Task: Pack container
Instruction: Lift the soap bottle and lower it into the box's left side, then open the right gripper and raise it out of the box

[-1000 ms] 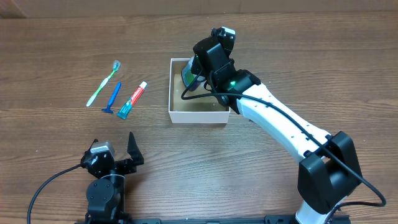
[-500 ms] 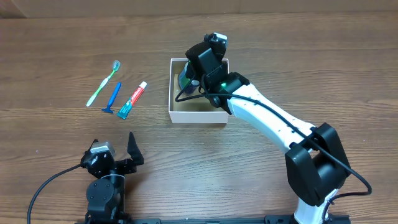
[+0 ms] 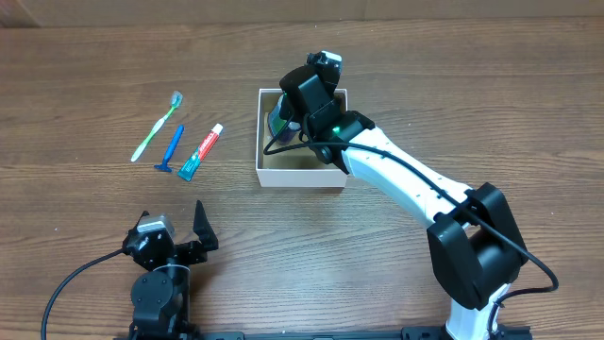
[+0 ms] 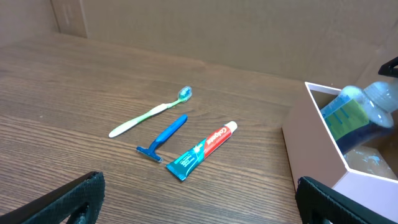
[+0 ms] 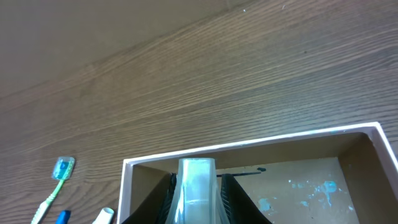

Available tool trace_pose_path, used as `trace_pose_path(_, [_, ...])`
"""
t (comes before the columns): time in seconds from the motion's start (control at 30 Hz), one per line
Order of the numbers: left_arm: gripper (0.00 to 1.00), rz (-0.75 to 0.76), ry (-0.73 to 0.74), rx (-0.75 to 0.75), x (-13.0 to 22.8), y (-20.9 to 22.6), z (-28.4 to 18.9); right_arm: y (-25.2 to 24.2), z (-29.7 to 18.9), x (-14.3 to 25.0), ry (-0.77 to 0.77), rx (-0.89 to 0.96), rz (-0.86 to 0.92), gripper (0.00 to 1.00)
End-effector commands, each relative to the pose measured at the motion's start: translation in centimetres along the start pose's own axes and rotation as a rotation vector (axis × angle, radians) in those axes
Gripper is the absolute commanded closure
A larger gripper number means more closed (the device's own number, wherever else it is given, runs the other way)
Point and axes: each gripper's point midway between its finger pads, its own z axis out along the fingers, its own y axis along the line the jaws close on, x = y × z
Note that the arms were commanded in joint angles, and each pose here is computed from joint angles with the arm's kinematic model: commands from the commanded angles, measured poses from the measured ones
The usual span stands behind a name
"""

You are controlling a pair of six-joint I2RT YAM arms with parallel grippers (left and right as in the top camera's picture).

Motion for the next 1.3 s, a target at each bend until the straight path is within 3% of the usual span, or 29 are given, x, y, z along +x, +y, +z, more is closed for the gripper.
trace_pose_path(0.0, [0.00, 0.004, -0.008, 0.002, -0.1, -0.1, -0.1, 1.4, 0.3, -0.7, -0.036, -0.023, 0.022, 0.96])
trace_pose_path(0.33, [0.00, 0.004, -0.008, 0.002, -0.1, -0.1, -0.1, 1.8, 0.9, -0.3, -0.040, -0.037, 0.023, 0.96])
trace_pose_path(0.5, [0.00, 0.004, -0.008, 0.002, -0.1, -0.1, -0.1, 1.9, 0.8, -0.3, -0.040, -0.045, 0.023, 0.67])
trace_pose_path(0.63, [0.00, 0.004, -0.008, 0.002, -0.1, -0.1, -0.1, 2.2, 0.8, -0.1, -0.027, -0.059, 0.020, 0.57])
trace_pose_path(1.27, [0.00, 0.004, -0.008, 0.002, -0.1, -0.1, -0.1, 5.4, 0.0, 1.3, -0.003, -0.167, -0.103, 0.53])
